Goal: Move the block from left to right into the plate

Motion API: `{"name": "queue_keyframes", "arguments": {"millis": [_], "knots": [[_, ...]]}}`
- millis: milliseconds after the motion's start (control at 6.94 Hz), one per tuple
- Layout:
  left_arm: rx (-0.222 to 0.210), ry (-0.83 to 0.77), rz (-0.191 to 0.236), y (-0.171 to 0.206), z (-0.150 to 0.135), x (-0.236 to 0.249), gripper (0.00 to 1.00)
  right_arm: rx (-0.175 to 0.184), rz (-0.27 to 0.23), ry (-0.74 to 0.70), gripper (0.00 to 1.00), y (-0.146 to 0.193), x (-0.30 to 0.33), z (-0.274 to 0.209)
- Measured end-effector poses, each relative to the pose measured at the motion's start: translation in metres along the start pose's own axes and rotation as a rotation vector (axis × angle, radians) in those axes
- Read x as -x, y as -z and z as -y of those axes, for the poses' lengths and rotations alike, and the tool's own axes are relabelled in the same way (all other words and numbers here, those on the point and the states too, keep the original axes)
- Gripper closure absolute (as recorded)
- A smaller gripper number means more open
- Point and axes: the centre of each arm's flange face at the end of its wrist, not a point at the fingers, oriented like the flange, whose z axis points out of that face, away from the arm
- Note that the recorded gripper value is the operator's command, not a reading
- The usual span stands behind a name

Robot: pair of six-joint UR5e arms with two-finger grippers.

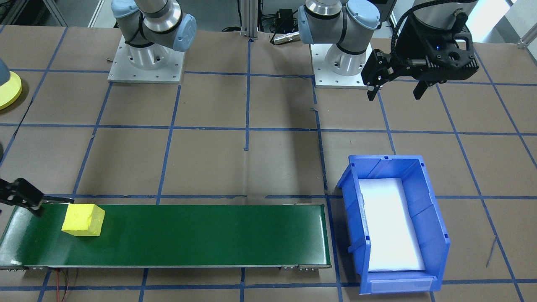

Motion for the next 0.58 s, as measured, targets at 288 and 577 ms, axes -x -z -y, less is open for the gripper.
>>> {"name": "queue_keyframes", "arguments": {"millis": [288, 577], "knots": [[-0.001, 0.000, 0.000, 0.001, 0.000, 0.000, 0.00, 0.021, 0.022, 0.066, 0.00, -0.031, 0.035, 0.001], [-0.002, 0.001, 0.000, 0.001, 0.000, 0.001, 0.00, 0.069, -0.015, 0.125, 0.00, -0.061, 0.029, -0.003]]}}
